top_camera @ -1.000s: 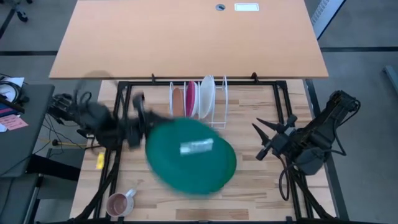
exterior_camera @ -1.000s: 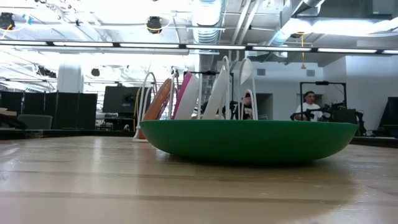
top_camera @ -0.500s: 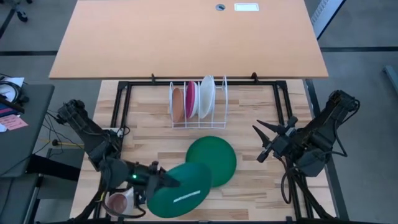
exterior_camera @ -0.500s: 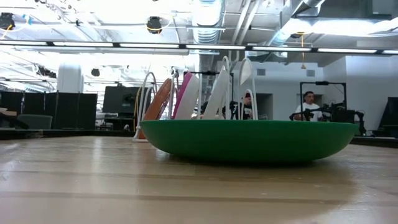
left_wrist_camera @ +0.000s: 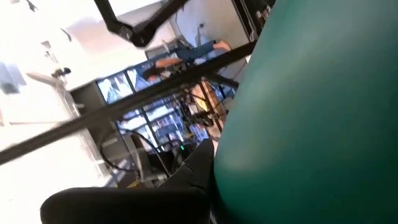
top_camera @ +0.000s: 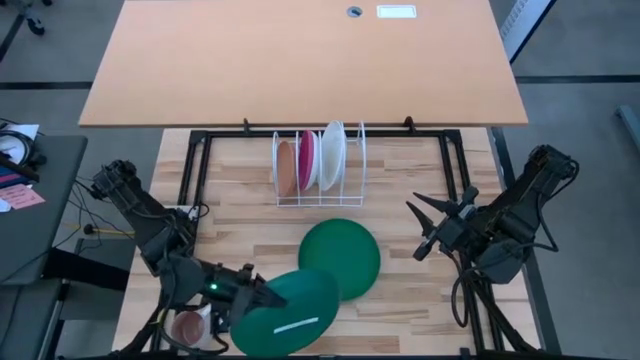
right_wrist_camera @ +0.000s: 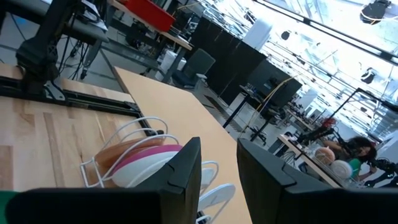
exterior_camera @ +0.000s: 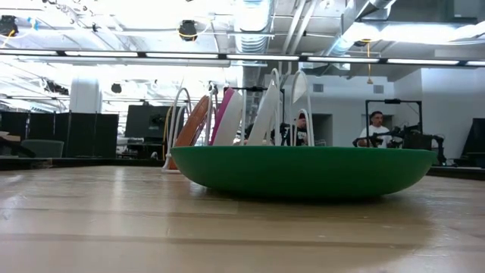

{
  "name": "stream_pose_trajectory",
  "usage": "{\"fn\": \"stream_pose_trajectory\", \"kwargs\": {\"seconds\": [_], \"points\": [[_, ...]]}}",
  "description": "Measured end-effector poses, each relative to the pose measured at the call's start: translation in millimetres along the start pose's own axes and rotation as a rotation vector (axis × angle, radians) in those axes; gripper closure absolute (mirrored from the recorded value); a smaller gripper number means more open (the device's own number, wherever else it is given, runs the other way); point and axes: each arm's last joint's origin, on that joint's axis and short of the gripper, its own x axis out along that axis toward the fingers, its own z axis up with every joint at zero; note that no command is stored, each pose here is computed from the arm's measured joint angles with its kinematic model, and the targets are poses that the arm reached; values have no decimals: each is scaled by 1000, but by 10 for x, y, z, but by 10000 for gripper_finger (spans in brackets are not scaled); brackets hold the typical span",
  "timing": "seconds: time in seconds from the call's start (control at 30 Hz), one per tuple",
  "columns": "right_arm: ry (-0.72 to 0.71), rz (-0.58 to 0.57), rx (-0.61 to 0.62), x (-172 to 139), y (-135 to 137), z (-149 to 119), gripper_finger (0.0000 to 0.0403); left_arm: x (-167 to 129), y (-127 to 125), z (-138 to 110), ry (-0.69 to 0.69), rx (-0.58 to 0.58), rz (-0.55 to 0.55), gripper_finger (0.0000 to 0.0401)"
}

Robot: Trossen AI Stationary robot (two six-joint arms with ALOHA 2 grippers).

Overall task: Sort dishes
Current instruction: Put the dark green plate in the dish rack

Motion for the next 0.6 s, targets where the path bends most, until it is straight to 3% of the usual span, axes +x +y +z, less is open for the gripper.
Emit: {"fn": "stream_pose_trajectory", "kwargs": {"seconds": [0.27,0.6], "points": [[0,0,0,0,0,0,294,65,-44,-157,121,-86,-33,379],[0,0,-3,0,1,-3,294,179,-112,-543,334,-264,-30,379]]}}
